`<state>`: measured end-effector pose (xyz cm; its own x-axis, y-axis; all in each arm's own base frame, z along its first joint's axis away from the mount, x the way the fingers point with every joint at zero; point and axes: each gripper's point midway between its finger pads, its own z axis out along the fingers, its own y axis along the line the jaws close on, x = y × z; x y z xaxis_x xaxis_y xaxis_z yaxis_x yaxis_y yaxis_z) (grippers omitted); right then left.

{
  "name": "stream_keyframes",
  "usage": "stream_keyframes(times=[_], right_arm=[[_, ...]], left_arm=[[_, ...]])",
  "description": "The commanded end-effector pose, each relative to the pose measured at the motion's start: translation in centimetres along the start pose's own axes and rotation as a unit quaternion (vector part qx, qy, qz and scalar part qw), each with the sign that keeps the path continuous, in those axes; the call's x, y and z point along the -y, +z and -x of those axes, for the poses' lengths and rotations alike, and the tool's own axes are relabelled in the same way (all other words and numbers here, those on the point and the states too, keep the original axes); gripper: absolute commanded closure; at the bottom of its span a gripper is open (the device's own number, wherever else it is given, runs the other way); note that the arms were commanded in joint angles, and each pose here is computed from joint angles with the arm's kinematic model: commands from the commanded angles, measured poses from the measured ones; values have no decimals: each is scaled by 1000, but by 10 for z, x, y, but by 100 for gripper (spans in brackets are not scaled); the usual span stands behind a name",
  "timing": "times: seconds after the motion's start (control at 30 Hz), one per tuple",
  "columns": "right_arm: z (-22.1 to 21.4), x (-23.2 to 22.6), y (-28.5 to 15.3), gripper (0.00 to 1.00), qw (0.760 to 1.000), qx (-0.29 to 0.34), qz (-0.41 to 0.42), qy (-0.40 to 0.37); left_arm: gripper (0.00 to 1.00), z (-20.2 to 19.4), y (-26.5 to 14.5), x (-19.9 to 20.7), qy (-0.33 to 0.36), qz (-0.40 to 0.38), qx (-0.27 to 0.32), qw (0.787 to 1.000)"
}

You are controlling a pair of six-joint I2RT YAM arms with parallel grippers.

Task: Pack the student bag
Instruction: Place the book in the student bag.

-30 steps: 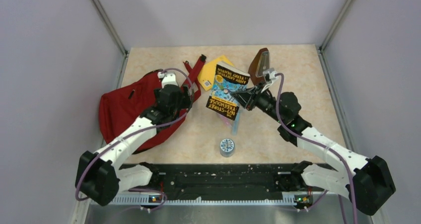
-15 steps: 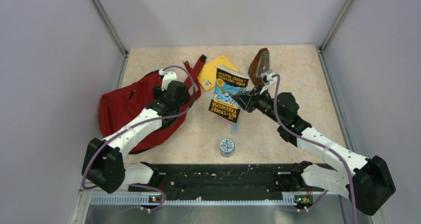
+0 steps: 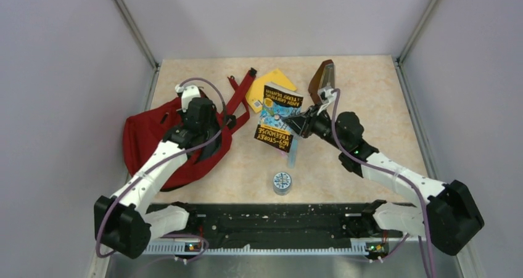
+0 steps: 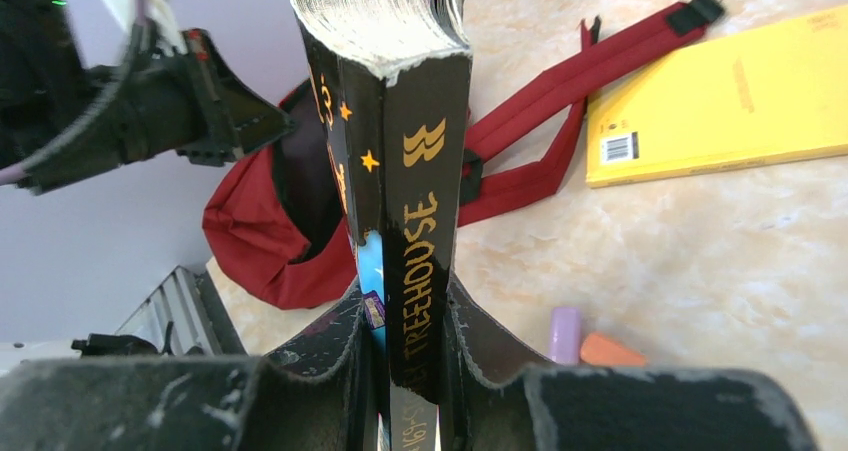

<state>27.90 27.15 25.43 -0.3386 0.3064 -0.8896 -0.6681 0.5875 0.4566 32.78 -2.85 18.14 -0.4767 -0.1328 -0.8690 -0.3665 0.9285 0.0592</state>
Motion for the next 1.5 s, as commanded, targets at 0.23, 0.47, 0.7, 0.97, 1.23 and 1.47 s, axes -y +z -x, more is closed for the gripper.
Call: stream_keyframes(times=[0.23,0.47,0.7,0.97,1.23,1.47], right_arm=[[42,-90,82,100,976,57,186,93],[17,-131,148,100,961,52,235,139],[-74,-147,196,100,967,-24,224,123],[-158,-136,188,100,960,-102,196,171],[-154,-162,211,100,949,-131,238,157],[-129,-188,233,100,934,-110,294,169]], left_arm=[[100,98,-95,-31,-50,-103,102,988],[100,95,-97,-36,-7,-117,120,986],[100,100,-98,-31,-26,-133,143,980],[100,106,-94,-38,-52,-114,162,979],[100,98,-111,3,-2,-247,177,953],[100,79,-137,46,49,-387,145,909]])
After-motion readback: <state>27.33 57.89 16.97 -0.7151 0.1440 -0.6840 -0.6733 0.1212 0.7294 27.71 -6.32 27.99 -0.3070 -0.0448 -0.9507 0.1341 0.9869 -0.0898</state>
